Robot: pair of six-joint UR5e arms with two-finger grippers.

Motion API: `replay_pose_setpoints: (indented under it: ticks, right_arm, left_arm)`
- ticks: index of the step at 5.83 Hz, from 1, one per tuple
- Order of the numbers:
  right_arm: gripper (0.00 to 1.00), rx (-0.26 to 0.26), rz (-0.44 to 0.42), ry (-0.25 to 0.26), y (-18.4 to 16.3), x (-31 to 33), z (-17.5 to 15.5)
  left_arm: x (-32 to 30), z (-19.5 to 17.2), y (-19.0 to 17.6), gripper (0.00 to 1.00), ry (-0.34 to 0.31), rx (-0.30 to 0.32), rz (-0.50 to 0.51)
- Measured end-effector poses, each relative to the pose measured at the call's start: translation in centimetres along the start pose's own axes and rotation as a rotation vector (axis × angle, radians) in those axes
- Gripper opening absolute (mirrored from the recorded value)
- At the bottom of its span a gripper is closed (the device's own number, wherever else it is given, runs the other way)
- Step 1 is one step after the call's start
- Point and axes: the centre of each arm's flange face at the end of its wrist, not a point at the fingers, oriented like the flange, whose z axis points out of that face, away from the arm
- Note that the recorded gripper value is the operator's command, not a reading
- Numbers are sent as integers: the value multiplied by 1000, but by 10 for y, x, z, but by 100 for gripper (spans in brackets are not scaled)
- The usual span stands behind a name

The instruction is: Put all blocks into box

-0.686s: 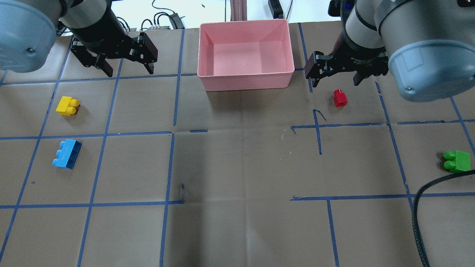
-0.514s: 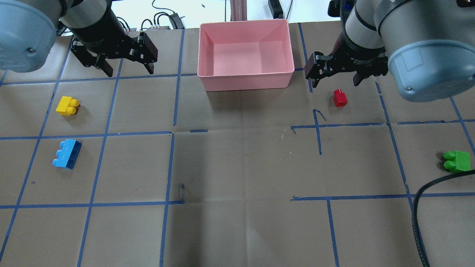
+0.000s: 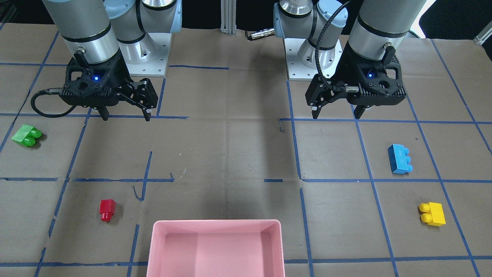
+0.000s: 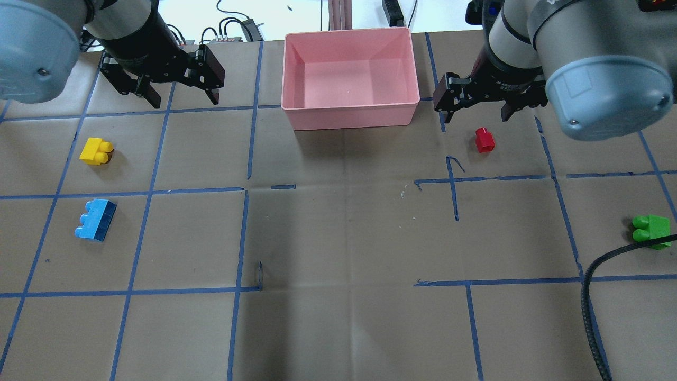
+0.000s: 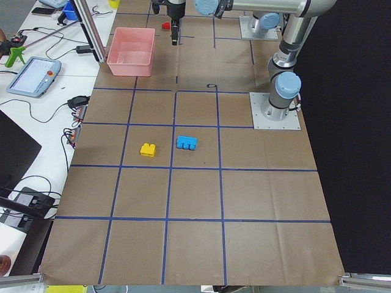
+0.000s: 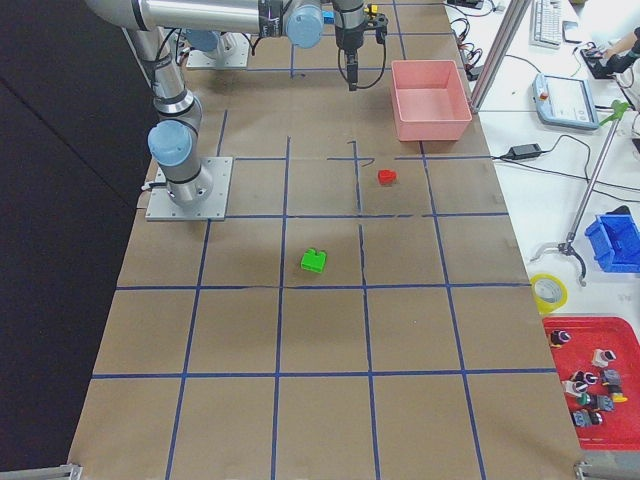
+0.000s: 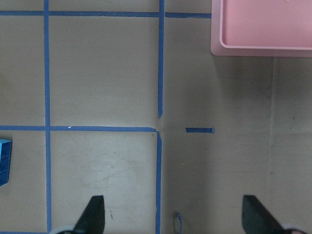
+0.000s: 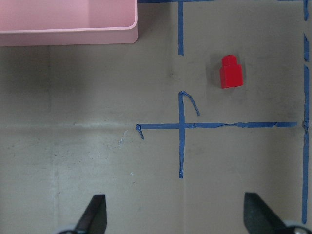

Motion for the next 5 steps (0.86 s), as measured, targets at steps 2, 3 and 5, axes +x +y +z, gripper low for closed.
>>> replay_pose_setpoints:
  ticks: [2, 3, 5]
  right_arm:
    - [100, 3, -2, 0, -2, 1, -1]
    - [100, 2, 3, -2, -4, 1, 0]
    - [100, -7, 9, -7, -6, 0, 5]
  left_arm:
    - [-1, 1, 2, 100, -3, 1, 2]
    - [-16, 3, 1, 100, -9, -5, -13]
    - [-113, 7, -10, 100, -19, -18, -38]
